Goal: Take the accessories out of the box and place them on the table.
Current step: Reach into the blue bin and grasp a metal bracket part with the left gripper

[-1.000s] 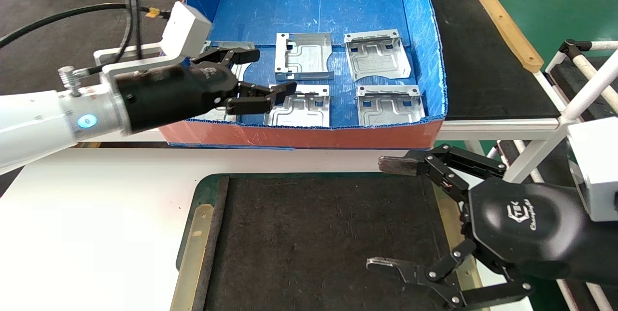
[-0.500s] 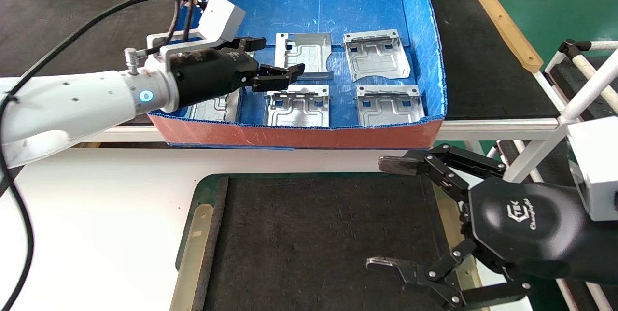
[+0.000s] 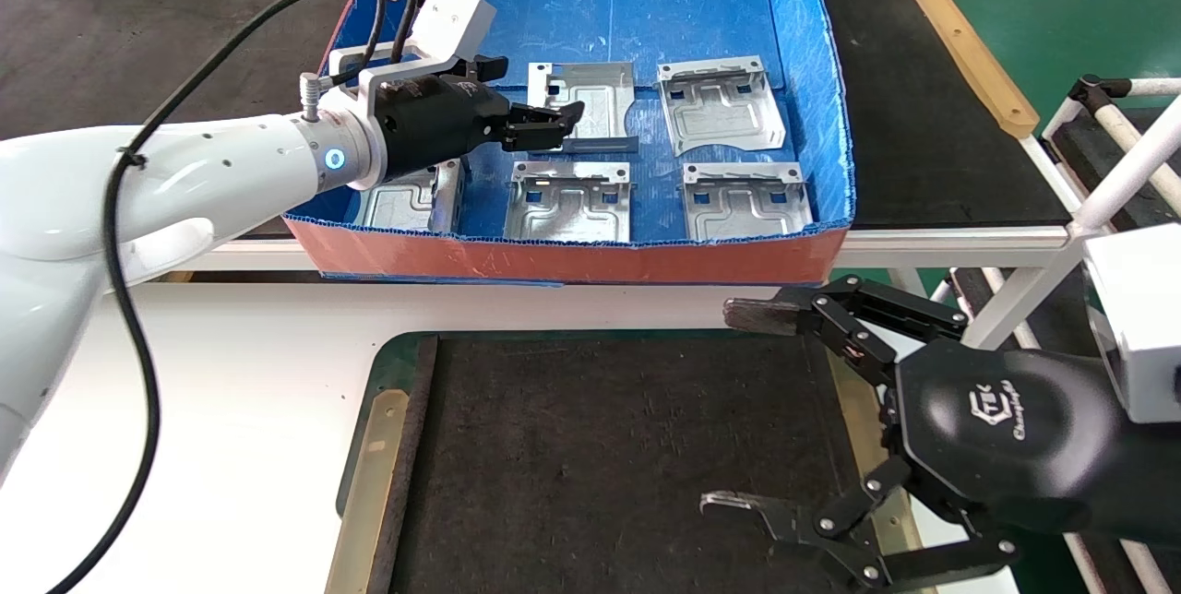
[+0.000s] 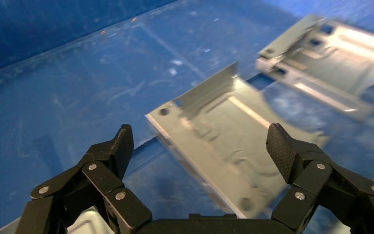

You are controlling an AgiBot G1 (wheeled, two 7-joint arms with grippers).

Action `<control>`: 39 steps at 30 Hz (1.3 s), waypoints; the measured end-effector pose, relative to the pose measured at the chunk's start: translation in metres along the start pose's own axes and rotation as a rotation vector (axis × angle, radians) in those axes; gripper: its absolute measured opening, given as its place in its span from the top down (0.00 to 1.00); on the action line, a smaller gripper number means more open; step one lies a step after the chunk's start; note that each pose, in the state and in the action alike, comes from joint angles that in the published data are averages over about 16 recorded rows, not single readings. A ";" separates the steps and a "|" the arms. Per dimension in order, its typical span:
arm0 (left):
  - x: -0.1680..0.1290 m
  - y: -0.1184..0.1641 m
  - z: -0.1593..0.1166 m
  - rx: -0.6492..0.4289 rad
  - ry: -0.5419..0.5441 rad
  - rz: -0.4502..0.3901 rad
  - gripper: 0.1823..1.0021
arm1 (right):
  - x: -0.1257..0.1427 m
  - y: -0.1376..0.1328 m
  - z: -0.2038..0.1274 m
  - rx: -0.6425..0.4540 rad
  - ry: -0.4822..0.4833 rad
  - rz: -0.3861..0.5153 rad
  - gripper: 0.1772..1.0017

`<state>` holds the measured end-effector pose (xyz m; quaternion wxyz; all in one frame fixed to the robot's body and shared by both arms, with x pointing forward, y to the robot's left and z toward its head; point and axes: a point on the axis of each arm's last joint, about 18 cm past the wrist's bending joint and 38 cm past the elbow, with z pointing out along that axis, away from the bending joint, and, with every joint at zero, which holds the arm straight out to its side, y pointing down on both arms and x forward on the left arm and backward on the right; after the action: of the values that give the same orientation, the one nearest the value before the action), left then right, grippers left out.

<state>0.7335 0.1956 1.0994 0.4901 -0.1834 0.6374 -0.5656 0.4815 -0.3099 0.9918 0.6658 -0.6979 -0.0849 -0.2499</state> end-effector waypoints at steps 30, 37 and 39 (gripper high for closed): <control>-0.002 0.001 0.013 -0.026 -0.038 0.017 0.14 | 0.000 0.000 0.000 0.000 0.001 0.000 0.03; -0.002 0.001 0.013 -0.026 -0.037 0.018 0.30 | 0.000 0.000 0.000 0.000 0.001 0.000 0.10; -0.002 0.001 0.012 -0.025 -0.037 0.018 0.34 | 0.000 0.000 0.000 0.000 0.001 0.000 0.13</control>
<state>0.7450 0.1906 1.1007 0.5044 -0.1944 0.6369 -0.5496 0.4816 -0.3100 0.9918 0.6658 -0.6979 -0.0846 -0.2500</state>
